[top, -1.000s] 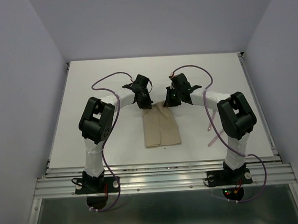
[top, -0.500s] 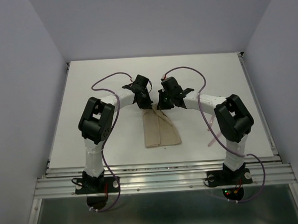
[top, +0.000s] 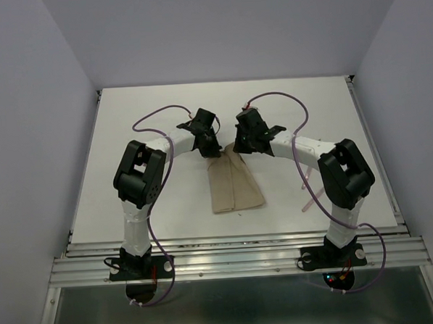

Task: Fold the napkin into a case and place the utensils inside
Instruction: Fold the 2/3-rectangle-folded napkin at the center of the board.

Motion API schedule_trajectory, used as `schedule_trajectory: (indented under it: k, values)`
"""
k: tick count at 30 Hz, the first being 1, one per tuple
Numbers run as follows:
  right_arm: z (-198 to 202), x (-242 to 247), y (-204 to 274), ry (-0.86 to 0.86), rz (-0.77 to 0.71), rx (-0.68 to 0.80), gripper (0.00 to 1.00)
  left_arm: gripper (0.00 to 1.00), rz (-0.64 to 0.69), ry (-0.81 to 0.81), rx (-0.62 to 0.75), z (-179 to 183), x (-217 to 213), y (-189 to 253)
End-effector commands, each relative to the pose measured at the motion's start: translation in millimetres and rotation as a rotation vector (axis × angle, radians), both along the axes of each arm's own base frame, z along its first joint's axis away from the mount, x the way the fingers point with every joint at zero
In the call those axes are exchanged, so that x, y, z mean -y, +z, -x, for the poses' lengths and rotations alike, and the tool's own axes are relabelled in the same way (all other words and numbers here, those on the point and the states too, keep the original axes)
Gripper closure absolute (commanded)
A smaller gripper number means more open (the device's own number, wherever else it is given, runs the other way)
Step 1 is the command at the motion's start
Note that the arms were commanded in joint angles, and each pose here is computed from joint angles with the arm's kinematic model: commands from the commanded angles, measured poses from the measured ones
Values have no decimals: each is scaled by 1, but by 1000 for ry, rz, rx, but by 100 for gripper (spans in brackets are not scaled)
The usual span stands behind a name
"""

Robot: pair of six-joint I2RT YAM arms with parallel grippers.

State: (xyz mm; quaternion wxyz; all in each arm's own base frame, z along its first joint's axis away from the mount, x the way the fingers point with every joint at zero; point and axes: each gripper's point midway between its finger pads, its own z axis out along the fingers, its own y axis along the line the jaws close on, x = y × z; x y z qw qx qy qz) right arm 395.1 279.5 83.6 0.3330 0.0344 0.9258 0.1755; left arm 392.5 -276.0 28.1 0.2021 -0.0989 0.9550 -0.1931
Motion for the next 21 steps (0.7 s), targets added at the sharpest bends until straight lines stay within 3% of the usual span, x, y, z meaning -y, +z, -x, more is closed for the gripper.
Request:
schedule_trajectory:
  k: [1,10,21]
  values:
    - [-10,-3,29,-59,-41,68,99,100,-32,2,-29,11,-9,-5]
    - [-11,1,21,-153,-54,29,99,100,-34,9,-32,10,-10,-6]
    - [-15,21,7,-255,63,17,99,100,-32,8,-31,11,-10,-6]
